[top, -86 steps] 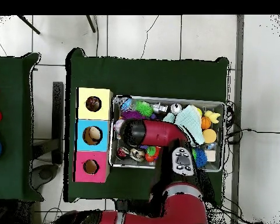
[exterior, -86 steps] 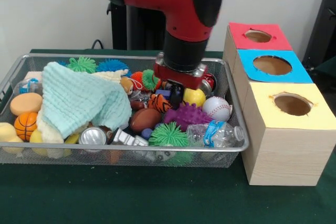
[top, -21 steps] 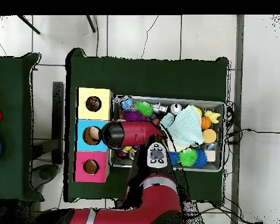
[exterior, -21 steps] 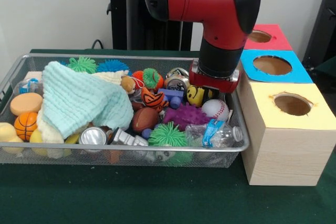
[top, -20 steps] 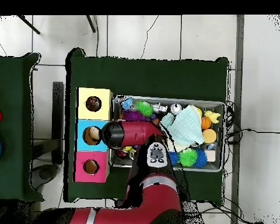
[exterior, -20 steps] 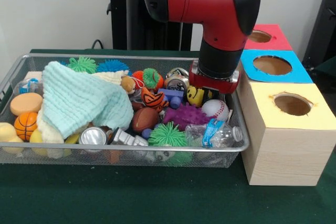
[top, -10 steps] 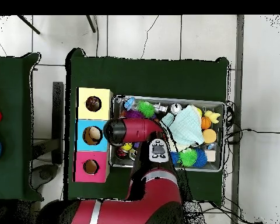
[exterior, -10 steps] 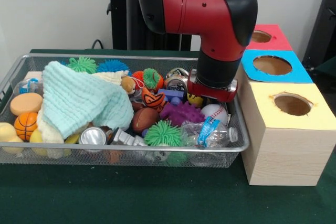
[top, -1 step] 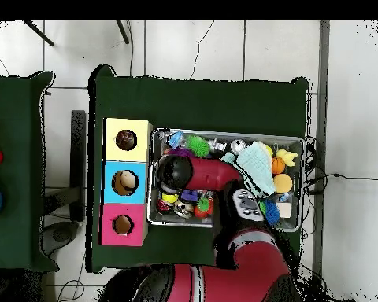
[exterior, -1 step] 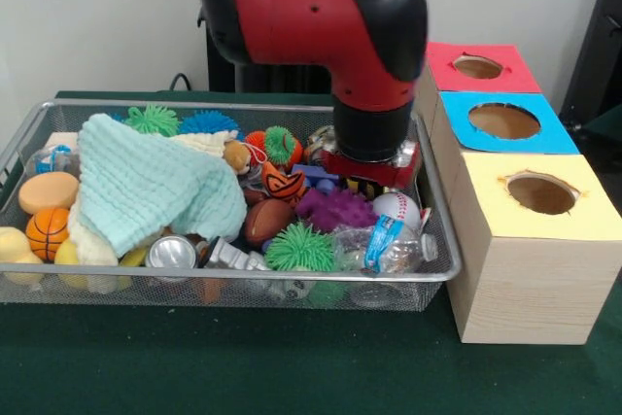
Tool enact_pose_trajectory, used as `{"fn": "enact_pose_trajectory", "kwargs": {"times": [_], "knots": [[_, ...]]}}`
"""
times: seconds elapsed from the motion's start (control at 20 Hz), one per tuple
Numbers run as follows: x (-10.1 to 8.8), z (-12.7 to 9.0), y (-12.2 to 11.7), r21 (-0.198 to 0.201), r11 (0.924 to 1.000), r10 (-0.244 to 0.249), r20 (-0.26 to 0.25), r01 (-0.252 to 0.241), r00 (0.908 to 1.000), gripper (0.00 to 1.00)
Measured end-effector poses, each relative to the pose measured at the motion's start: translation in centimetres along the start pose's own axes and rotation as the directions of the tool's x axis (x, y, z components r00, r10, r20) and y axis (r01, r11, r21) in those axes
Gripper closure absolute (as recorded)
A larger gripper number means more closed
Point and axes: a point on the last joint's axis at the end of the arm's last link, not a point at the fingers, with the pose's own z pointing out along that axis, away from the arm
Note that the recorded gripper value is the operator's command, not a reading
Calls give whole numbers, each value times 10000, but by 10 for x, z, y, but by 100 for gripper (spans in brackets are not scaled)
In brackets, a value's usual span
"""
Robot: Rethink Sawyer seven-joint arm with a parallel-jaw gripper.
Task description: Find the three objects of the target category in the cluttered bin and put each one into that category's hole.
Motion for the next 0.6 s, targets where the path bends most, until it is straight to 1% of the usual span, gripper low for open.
{"fn": "enact_pose_trajectory", "kwargs": {"times": [0.05, 0.1, 0.15, 0.25, 0.4, 0.55, 0.6], "knots": [[-9, -4, -11, -216, 9995, 239, 13, -238, 9997, 100], [-21, -9, -28, -432, 9979, 489, 52, -487, 9988, 100], [-27, -12, -37, -515, 9969, 599, 59, -596, 9982, 100], [-50, -23, -85, -812, 9920, 977, 85, -967, 9952, 100], [-74, -38, -123, -1057, 9888, 1082, 255, -1050, 9938, 100], [-91, -49, -142, -1184, 9880, 1057, 521, -989, 9930, 100], [-98, -52, -151, -1190, 9884, 1028, 679, -942, 9924, 100]]}}
